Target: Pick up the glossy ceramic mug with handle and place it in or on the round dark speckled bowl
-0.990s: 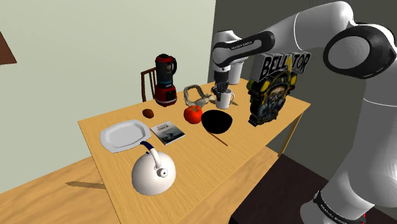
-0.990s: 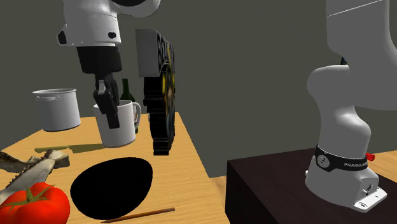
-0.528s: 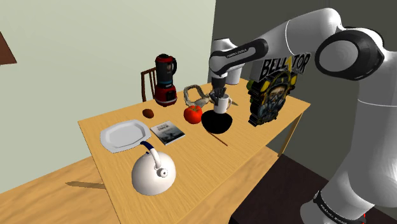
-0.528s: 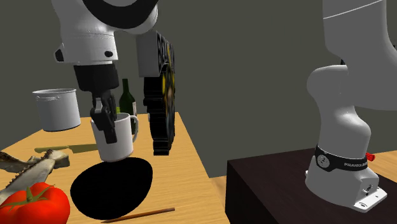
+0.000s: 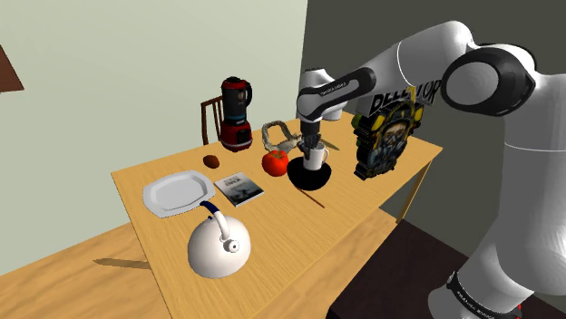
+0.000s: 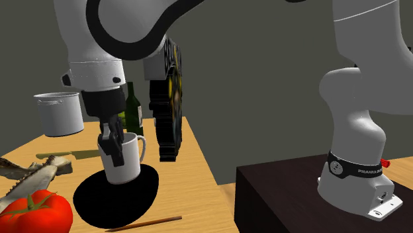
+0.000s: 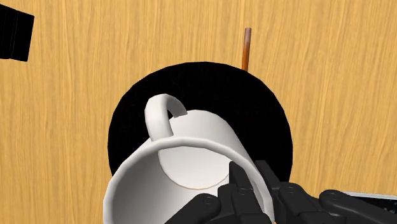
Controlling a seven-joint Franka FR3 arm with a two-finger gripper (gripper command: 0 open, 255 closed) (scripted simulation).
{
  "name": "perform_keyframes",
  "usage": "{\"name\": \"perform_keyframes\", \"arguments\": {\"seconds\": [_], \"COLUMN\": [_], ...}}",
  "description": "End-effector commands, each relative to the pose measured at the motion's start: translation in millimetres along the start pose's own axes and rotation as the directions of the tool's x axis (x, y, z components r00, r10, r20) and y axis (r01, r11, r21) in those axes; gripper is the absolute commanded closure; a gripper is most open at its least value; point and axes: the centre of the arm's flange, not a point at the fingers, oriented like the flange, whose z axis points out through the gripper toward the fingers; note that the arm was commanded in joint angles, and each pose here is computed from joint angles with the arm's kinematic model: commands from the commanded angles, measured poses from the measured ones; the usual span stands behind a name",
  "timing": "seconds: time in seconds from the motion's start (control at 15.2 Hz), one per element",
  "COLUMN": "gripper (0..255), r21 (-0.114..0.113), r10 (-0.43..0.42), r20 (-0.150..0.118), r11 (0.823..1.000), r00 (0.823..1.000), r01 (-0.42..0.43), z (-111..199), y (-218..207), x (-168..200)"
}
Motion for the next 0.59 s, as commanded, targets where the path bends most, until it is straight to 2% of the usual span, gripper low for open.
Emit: {"name": "perform_keyframes", "arguments": {"seconds": [0.0, 0.53], "gripper": [255, 255], "r21": [0.0, 0.0], "r10": [0.0, 0.0], "r20": [-0.001, -0.001], "r11": [1.0, 1.0], "r00": [1.0, 1.0], "r01": [0.0, 0.0], "z": [10.9, 14.2], "y": [-0.2, -0.4], "x": [0.8, 1.0]}}
